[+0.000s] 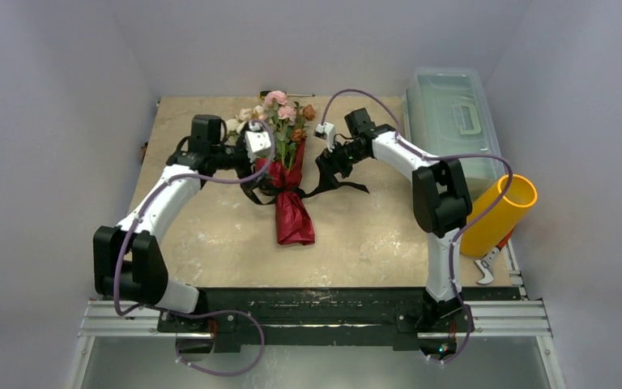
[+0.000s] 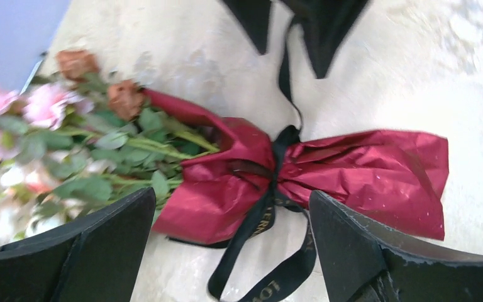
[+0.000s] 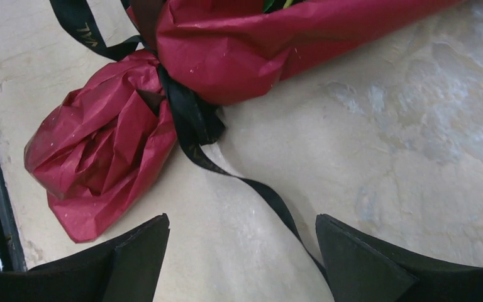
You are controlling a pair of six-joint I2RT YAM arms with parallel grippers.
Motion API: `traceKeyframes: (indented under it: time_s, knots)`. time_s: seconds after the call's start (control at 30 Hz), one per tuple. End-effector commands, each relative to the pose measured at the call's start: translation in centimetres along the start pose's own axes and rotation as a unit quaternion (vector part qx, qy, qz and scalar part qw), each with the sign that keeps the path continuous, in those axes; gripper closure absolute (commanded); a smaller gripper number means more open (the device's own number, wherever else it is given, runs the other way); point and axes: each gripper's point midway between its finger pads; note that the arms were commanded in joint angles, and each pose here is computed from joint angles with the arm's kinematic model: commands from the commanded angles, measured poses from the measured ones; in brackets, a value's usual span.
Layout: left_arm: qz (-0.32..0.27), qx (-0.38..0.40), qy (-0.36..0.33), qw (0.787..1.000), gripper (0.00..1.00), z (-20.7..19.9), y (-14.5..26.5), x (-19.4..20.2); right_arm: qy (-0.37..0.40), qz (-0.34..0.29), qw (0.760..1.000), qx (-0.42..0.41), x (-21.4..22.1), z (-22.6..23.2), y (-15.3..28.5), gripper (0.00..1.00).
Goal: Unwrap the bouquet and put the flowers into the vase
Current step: Move the fake flower to the center of the board.
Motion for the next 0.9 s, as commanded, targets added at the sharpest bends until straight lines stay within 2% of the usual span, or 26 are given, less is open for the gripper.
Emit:
traceKeyframes:
  time_s: [0.0, 0.23, 0.43, 0.57, 0.7, 0.87]
  knots:
    - [-0.017, 0.039, -0.156, 0.987, 0.08, -2.0, -2.6, 0.1, 0.031, -0.024, 0.999, -0.033, -2.6, 1.0, -0.4, 0.10]
    - [-0.006, 0.078, -0.235, 0.969, 0.07, -4.0, -6.8, 2.6, 0.012, -0.013, 0.998, -0.065, -1.3, 1.5, -2.3, 0.14]
    - [0.005, 0.115, -0.260, 0.959, 0.05, -5.1, -9.5, 3.4, 0.006, -0.006, 0.998, -0.069, -0.9, 1.2, -3.6, 0.15]
    - [0.021, 0.121, -0.252, 0.960, 0.03, -5.3, -10.7, 4.5, 0.002, 0.006, 0.997, -0.072, 0.1, 1.3, -4.4, 0.17]
    - [0.029, 0.107, -0.223, 0.968, 0.02, -4.6, -11.3, 4.9, -0.003, 0.018, 0.997, -0.070, 1.4, 1.3, -4.9, 0.23]
    - [0.039, 0.109, -0.203, 0.972, 0.02, -4.7, -11.8, 6.0, -0.005, 0.030, 0.998, -0.056, 2.6, 1.0, -5.0, 0.39]
Point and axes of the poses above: each gripper's point midway between its finger pads, its own y axis back along the fingers, its own z axis along the line the jaws close on, x = y × z, and after that the axes turned 1 degree about y, right-handed
